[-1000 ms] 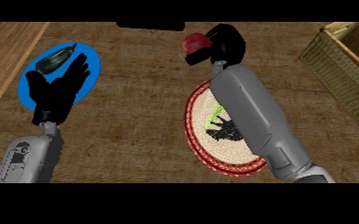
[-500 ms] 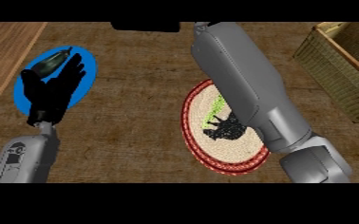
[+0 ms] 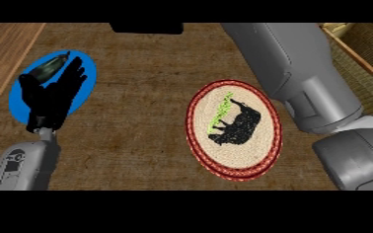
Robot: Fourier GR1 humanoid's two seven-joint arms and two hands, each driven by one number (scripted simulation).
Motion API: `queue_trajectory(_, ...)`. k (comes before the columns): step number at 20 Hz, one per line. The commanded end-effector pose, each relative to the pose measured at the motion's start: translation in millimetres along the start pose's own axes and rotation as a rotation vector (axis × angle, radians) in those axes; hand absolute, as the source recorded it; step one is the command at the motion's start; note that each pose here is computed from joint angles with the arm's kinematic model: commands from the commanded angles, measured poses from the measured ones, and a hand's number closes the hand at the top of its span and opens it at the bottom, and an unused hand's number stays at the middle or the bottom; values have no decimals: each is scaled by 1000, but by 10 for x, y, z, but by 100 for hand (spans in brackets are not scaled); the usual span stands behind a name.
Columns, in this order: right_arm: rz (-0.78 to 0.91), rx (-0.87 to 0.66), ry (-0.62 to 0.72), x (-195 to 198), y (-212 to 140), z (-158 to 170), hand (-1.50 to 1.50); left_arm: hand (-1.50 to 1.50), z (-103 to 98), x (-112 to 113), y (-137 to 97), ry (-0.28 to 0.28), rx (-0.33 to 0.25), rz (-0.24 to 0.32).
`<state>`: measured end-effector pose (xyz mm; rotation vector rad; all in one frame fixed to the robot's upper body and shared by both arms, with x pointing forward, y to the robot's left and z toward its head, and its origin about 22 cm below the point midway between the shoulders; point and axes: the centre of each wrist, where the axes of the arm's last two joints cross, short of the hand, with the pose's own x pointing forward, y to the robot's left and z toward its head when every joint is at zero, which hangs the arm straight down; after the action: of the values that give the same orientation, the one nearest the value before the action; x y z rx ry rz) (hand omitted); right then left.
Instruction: Pick the pear from the placemat and place it in the basket
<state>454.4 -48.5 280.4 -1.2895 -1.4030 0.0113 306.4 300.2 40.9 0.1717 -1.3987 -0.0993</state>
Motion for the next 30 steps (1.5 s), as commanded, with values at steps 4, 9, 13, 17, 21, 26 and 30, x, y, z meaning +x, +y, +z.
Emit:
queue_trajectory(4, 10, -142, 135, 87, -421, -526, 150, 0, 45, 67, 13, -2, -21, 11)
queue_trajectory(9, 48, -234, 170, -183, -630, -951, 150, 0, 57, 4, 20, -14, -14, 6)
queue_trajectory(13, 154, -273, 224, -213, -764, -1091, 150, 0, 115, -58, 13, -6, -23, 13)
queue_trajectory(17, 196, -322, 270, -617, -783, -1341, 150, 0, 114, -51, 13, -15, 16, -6)
queue_trajectory(21, 197, -345, 294, -719, -854, -1437, 150, 0, 44, 25, 109, -11, 3, -16)
queue_trajectory(26, 253, -315, 283, -1157, -824, -1582, 150, 0, 40, -15, 249, 2, 24, -1)
queue_trajectory(30, 210, -313, 289, -1539, -661, -1570, 150, 0, 169, -34, 110, -7, 12, 3)
